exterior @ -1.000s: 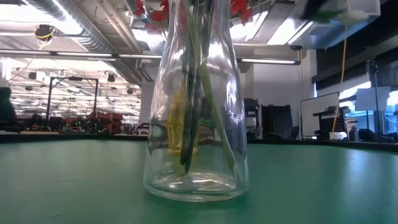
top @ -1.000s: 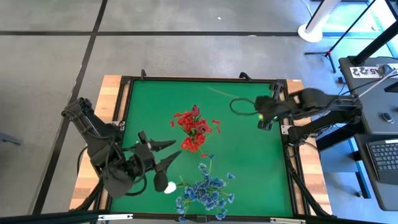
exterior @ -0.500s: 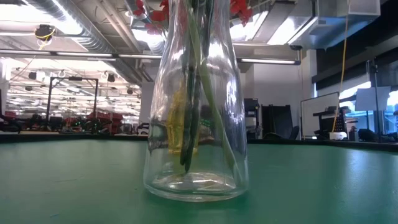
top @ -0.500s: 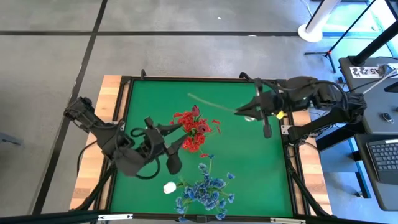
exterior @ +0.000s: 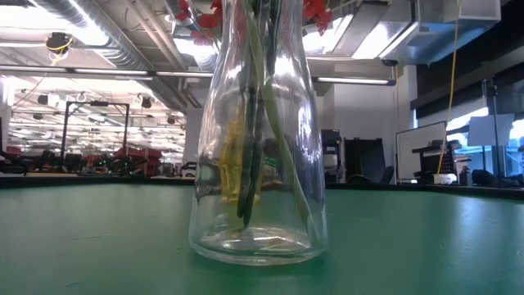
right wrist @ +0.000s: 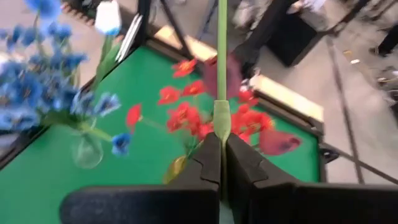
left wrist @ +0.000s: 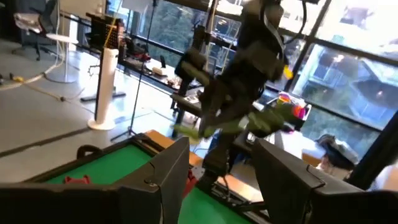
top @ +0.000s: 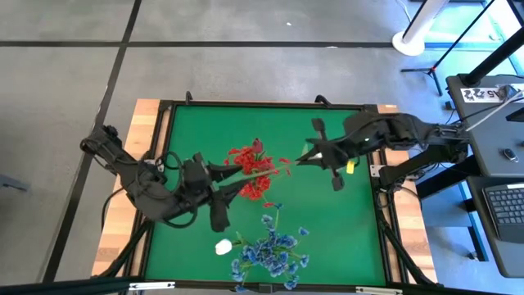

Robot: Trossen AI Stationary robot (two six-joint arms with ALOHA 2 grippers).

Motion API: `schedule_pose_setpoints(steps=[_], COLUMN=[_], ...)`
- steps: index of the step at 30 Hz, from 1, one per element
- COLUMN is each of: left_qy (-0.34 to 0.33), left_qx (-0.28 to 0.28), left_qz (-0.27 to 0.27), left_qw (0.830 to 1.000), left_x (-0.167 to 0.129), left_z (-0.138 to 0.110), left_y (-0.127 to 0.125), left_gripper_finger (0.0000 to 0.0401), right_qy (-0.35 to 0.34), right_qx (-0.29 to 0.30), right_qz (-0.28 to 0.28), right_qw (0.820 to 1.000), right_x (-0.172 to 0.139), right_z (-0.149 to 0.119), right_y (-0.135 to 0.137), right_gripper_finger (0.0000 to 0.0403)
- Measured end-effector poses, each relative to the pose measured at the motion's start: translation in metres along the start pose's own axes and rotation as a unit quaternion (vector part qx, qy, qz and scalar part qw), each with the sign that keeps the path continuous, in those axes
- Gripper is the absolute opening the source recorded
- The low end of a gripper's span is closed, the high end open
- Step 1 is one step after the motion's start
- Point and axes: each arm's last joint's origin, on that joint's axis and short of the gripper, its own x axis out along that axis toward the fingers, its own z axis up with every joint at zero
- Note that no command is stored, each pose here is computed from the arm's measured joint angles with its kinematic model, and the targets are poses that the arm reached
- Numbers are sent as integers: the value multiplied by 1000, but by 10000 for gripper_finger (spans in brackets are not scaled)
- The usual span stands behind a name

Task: Sort flowers into vase by color
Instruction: Put the white tulip into the transparent vase

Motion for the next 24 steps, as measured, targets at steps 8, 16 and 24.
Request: schedule_pose_setpoints(steps=[8,16,24], left_qy=[35,47,51], left_qx=[-44,-66,-75], left_qz=[6,14,19], left_qw=[998,997,996], left_x=[-15,-17,-17], left_z=[4,-1,-3], left_y=[17,20,22], left_gripper_finger=[173,173,173], right_qy=[45,75,106], right_qx=[-28,-57,-76], right_qz=[47,68,86], right_qw=[997,993,988], right_x=[12,11,17], right_z=[-9,-16,-22], right_y=[5,8,10], right_gripper_finger=[5,5,5])
